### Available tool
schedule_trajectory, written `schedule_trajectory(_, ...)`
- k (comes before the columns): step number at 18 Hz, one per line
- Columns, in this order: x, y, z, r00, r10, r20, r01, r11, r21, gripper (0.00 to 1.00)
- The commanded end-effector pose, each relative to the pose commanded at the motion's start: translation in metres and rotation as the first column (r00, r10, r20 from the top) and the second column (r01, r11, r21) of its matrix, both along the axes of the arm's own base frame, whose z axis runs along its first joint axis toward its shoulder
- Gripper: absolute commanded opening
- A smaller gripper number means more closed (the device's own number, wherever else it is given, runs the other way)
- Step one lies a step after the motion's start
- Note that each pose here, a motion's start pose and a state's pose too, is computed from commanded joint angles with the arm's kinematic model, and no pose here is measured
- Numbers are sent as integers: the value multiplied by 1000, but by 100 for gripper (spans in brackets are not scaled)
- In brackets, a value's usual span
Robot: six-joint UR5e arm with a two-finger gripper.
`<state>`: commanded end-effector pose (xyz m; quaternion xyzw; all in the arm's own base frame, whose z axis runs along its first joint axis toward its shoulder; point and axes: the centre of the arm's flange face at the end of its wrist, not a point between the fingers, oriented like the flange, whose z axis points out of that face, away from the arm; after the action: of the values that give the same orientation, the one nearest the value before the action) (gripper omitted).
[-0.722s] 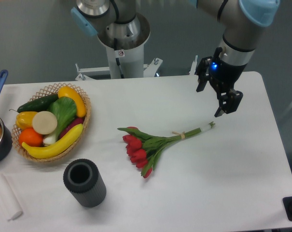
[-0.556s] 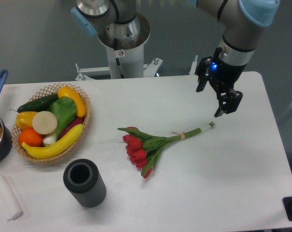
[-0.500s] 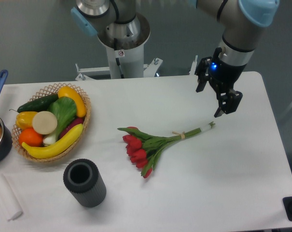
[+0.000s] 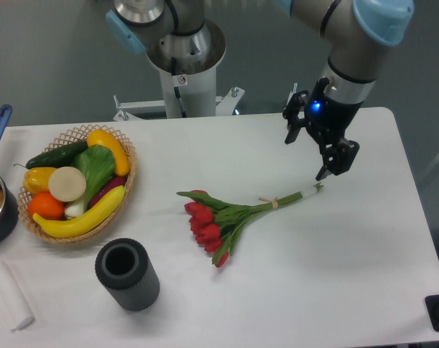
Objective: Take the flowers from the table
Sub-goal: 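Move the open gripper down toward the tied stems of the red tulips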
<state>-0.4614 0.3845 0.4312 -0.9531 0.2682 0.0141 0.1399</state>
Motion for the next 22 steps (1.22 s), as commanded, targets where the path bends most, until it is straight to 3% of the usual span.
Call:
schedule_trajectory(3, 16, 10, -18, 992, 126, 2, -126, 992, 19, 100)
schedule_trajectory(5, 27, 19, -39, 986, 166, 2, -166, 986, 28, 100)
schedule_trajectory(8, 33, 19, -71, 987, 162, -10, -161, 986, 34, 100)
schedule_trajectory(15, 55, 30, -113, 988, 149, 47, -149, 989, -20, 100)
schedule_trajectory(22, 62, 44, -151, 991, 133, -14, -133, 972, -193, 100)
